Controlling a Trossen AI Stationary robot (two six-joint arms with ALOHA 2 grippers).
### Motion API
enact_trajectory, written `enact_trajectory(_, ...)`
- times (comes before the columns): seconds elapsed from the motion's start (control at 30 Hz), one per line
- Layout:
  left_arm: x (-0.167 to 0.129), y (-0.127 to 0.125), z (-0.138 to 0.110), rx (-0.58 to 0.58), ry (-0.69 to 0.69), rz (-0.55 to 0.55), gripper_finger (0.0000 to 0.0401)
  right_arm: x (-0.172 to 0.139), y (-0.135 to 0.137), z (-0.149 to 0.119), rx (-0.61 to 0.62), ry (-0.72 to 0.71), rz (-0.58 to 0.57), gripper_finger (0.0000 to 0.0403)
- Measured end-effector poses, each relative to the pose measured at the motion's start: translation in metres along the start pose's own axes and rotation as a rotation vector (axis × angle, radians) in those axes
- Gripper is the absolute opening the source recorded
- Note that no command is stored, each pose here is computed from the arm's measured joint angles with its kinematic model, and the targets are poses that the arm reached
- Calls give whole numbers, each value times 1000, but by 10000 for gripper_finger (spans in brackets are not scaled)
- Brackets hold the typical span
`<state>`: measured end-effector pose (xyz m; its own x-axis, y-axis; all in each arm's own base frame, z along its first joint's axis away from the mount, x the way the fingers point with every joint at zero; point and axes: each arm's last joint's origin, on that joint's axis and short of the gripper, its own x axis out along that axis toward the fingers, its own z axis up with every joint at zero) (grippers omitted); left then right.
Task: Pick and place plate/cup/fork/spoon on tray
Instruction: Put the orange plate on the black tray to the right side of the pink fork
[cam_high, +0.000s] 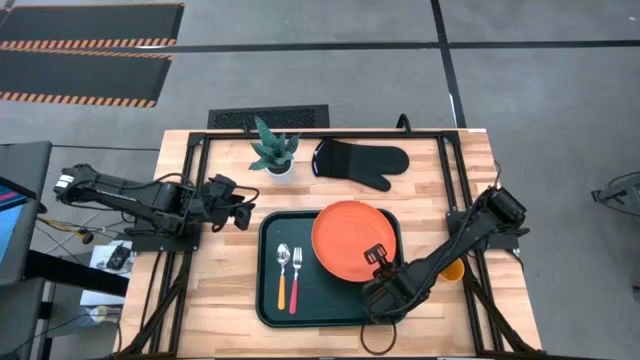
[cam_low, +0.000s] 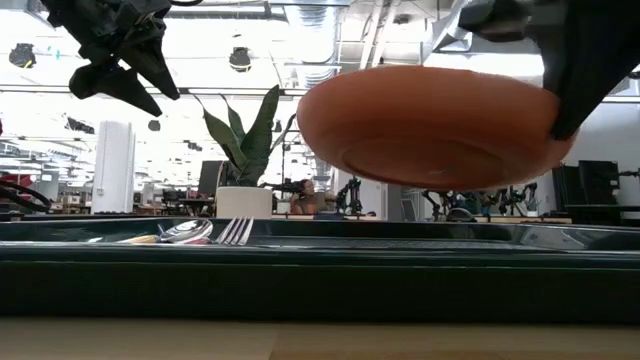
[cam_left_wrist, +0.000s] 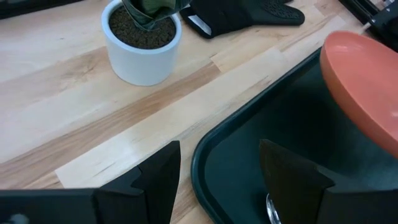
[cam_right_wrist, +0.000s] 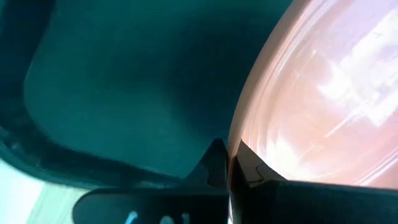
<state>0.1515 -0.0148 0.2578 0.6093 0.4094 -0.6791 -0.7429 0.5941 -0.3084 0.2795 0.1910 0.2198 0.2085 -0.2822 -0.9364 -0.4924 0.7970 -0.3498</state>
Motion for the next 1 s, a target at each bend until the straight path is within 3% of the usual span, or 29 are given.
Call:
enact_trajectory(0.6,0,0,0,-11,10,-6,203,27,12,-2,57,-59,51,1)
enact_trajectory(1.0,0,0,0,-11,9,-6,203,28,13,1,115,-85,58,2)
